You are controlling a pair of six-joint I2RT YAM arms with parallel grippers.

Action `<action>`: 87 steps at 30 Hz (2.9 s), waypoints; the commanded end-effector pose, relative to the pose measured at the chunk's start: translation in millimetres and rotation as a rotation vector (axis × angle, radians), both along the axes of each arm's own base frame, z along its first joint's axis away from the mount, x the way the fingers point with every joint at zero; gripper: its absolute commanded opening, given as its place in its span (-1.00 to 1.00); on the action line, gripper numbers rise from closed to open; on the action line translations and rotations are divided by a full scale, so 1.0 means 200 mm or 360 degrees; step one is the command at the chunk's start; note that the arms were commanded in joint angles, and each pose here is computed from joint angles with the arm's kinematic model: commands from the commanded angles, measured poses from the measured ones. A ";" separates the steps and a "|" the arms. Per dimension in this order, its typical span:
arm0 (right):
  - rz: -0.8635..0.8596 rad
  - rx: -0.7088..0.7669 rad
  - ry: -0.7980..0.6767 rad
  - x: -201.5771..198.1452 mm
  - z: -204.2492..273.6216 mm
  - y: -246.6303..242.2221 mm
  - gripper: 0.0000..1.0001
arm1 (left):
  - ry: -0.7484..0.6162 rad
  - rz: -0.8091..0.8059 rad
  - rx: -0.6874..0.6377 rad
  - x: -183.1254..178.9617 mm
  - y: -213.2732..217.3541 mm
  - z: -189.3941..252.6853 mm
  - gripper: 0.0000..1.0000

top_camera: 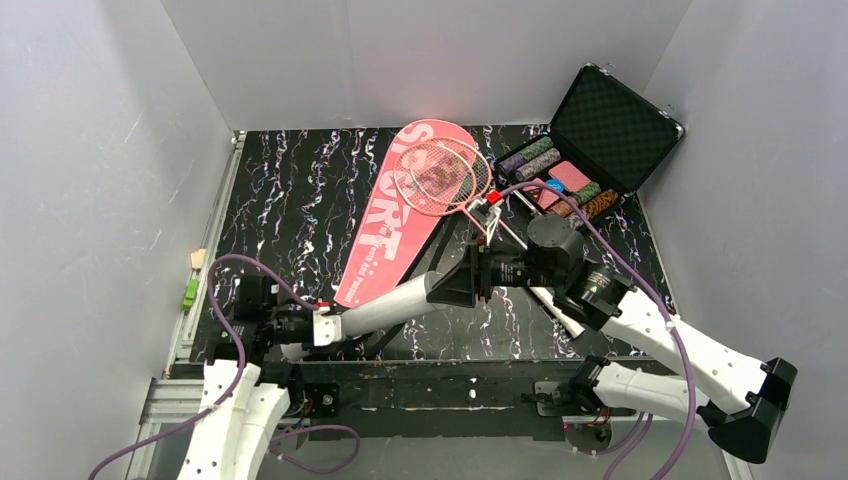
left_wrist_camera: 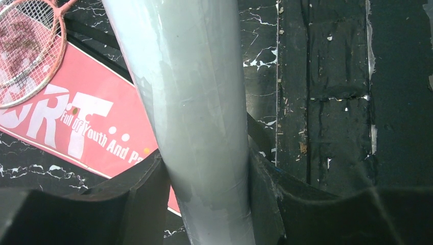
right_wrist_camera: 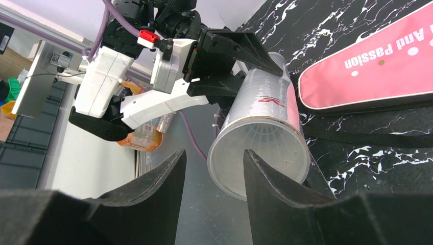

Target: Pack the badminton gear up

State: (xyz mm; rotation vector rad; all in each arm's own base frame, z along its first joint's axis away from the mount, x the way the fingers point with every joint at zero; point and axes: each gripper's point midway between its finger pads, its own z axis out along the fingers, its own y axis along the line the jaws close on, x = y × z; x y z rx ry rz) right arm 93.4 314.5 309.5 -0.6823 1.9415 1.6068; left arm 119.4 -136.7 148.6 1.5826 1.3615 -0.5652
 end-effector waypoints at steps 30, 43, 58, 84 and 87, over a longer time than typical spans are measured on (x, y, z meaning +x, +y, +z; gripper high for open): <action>0.0039 -0.0110 0.0026 0.02 -0.07 0.06 0.13 | -0.0056 -0.0025 -0.0152 0.06 -0.06 0.18 -1.00; -0.0431 -0.0139 -0.0026 0.36 0.09 -0.21 0.55 | 0.0078 0.0611 -0.0133 0.40 0.08 0.25 -1.00; -0.1129 -0.0593 0.0155 0.67 -0.28 -0.62 0.61 | 0.0506 0.1834 0.0431 1.12 0.80 -0.05 -1.00; -0.1197 -0.1016 0.0256 0.92 -0.55 -0.67 0.75 | 0.0486 0.1827 0.0531 1.28 0.87 -0.14 0.96; -0.1194 -0.1064 0.0263 0.98 -0.57 -0.67 0.76 | 0.0477 0.1715 0.0342 1.22 0.75 0.12 0.97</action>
